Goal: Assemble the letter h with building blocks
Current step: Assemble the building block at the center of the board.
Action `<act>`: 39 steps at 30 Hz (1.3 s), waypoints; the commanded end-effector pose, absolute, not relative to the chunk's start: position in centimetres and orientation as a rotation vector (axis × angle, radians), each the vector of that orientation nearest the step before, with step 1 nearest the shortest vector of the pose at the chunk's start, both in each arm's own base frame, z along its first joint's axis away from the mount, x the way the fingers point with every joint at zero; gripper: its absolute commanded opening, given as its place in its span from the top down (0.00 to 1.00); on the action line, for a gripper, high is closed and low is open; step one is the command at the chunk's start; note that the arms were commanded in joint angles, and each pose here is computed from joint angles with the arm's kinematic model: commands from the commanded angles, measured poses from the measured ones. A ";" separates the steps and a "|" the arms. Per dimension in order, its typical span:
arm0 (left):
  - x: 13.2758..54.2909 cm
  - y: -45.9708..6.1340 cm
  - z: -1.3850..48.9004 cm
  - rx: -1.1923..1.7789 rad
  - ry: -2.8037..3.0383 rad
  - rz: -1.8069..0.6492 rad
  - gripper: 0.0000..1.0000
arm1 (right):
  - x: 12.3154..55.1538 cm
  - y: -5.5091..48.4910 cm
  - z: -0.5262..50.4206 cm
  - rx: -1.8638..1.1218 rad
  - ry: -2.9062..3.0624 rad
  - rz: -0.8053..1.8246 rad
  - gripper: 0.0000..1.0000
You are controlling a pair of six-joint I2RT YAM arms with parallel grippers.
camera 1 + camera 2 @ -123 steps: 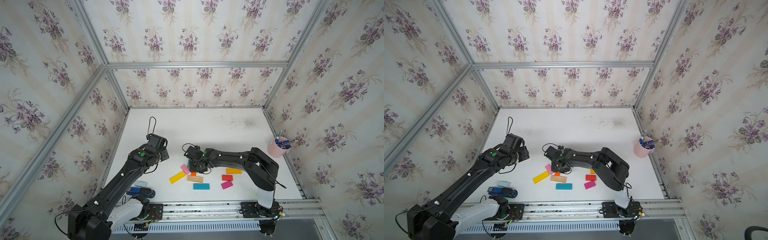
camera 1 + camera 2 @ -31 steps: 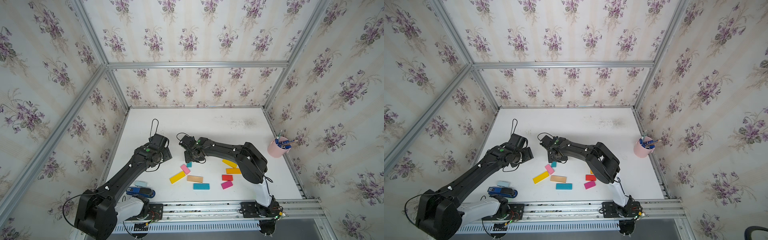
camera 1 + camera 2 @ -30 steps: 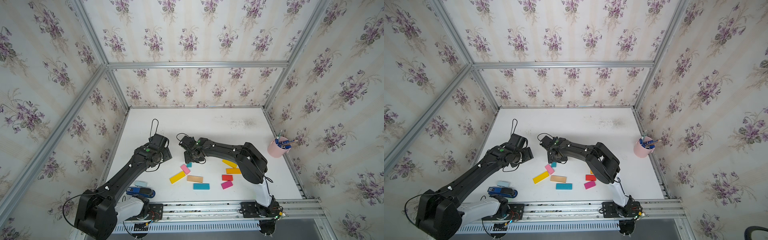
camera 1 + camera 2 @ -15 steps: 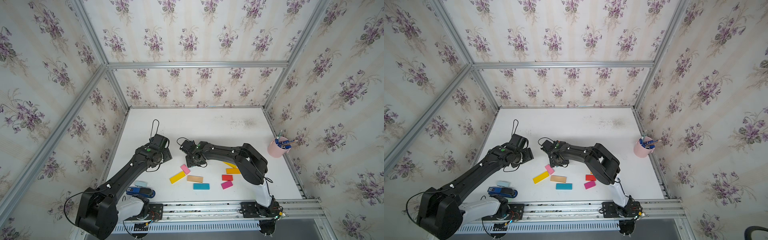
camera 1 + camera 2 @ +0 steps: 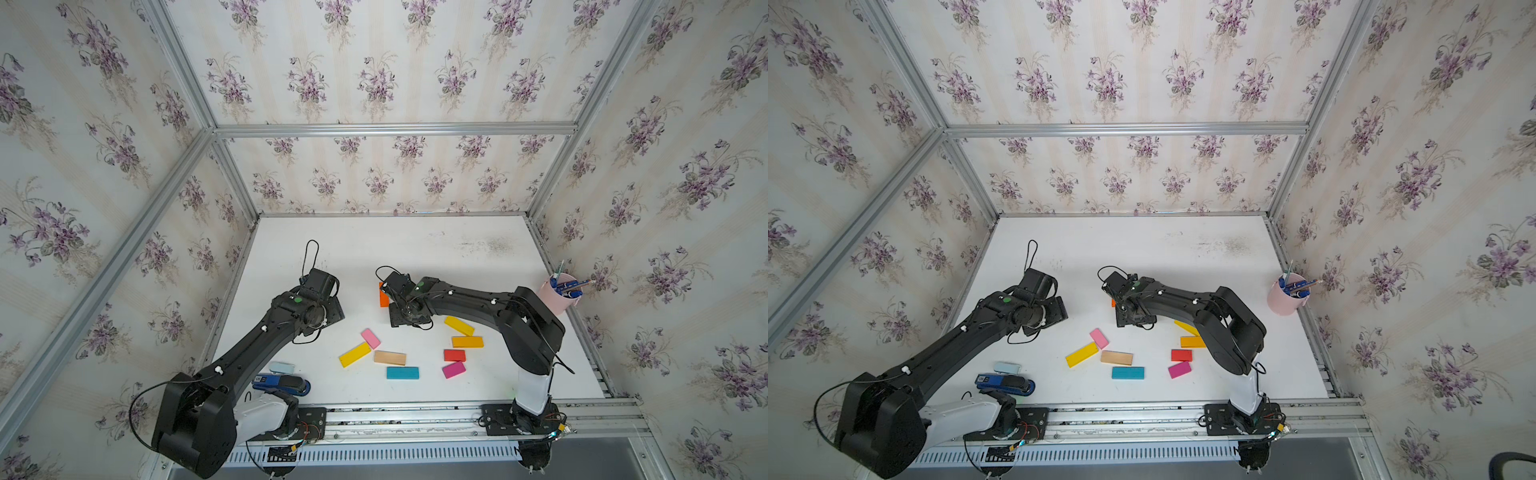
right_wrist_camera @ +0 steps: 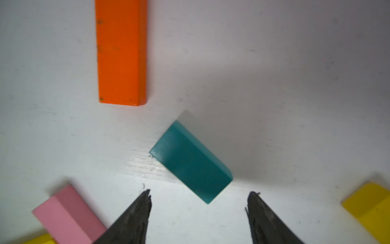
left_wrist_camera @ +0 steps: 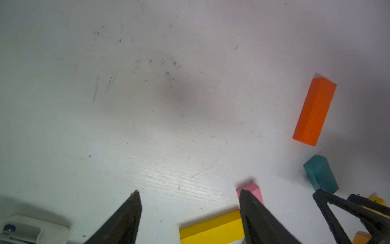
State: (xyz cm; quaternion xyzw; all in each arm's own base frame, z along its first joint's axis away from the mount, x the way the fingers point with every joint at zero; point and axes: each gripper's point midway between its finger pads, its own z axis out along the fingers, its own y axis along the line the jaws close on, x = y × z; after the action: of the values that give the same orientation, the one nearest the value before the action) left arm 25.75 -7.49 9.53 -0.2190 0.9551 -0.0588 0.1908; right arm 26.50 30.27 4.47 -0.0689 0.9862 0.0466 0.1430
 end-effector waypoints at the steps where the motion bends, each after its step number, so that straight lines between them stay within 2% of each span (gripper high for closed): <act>1: 26.0 -7.5 9.7 -0.615 2.669 -0.171 0.24 | 27.2 29.6 5.3 0.024 2.819 0.131 0.17; 4: 26.1 -7.5 9.5 -0.612 2.675 -0.168 0.24 | 27.3 29.9 5.2 0.247 2.825 0.164 0.15; 10: 26.2 -7.6 9.8 -0.595 2.678 -0.176 0.24 | 28.4 30.0 4.5 0.426 2.814 0.177 0.16; 22: 26.1 -7.8 9.7 -0.586 2.687 -0.201 0.24 | 29.3 30.7 2.5 0.455 2.864 0.220 0.17; 33: 26.2 -7.9 9.7 -0.582 2.690 -0.204 0.24 | 28.3 29.1 0.5 0.430 2.916 0.105 0.35; 39: 26.4 -8.0 9.9 -0.578 2.688 -0.203 0.25 | 27.9 27.9 0.5 0.296 2.925 0.007 0.40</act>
State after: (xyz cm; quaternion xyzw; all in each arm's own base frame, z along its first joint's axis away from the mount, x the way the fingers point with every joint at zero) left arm 25.94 -7.88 9.57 -0.2102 0.9578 -0.0709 0.1827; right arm 29.38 29.95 1.66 0.1353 0.9815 0.0572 0.1226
